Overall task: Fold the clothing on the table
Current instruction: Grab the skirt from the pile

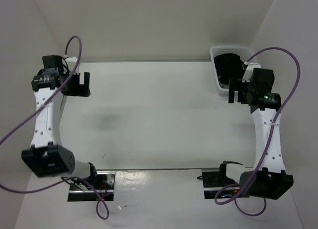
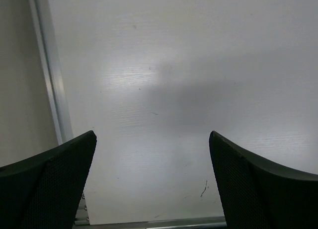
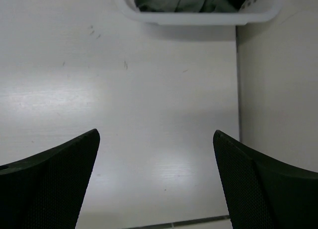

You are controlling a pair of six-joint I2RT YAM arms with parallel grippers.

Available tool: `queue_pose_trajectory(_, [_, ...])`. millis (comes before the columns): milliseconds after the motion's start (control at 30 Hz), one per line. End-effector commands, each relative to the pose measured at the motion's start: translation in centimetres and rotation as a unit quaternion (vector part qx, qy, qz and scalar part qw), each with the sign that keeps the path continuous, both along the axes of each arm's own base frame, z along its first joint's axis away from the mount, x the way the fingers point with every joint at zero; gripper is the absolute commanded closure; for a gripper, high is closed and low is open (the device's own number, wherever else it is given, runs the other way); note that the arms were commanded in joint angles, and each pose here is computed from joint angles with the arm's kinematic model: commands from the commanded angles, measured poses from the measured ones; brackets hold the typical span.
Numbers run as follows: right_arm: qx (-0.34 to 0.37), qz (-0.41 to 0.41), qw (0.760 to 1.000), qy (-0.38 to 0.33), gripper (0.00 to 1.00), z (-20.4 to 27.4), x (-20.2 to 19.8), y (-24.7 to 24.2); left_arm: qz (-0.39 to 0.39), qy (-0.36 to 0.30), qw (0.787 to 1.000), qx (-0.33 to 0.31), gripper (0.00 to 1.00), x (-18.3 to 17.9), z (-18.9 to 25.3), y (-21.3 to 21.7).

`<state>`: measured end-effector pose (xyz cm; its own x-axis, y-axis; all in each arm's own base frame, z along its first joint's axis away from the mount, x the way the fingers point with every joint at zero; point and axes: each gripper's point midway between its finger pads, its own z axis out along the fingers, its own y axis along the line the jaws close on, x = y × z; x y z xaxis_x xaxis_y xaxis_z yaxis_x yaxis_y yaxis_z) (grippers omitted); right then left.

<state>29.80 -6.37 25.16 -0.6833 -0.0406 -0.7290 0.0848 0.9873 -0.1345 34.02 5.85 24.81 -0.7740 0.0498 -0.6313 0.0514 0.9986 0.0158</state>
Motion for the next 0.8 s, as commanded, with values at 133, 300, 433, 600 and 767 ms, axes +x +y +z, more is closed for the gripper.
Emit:
queue_pose_trajectory(133, [-0.022,-0.016,0.997,-0.067,0.01,1.8,5.6,-3.5,0.014,-0.211,0.977,0.03,0.0,-3.4,9.0,-1.1])
queue_pose_trajectory(300, [0.014,-0.02,0.999,-0.027,0.01,-2.8,9.8,-4.5,0.031,-0.184,0.982,0.033,0.0,-5.6,6.0,-1.0])
queue_pose_trajectory(433, [0.029,-0.014,0.999,-0.013,0.01,-5.2,13.5,-5.1,0.015,-0.168,0.985,0.024,0.0,-7.8,4.8,-1.5])
queue_pose_trajectory(600, [0.045,-0.017,0.999,-0.004,0.06,-8.1,17.6,-6.6,0.0,-0.152,0.988,-0.004,0.0,-9.3,3.7,-1.6])
queue_pose_trajectory(767, [0.053,-0.014,0.998,0.015,0.1,-11.0,19.9,-7.1,-0.01,-0.156,0.987,-0.036,0.0,-10.8,3.1,-2.0])
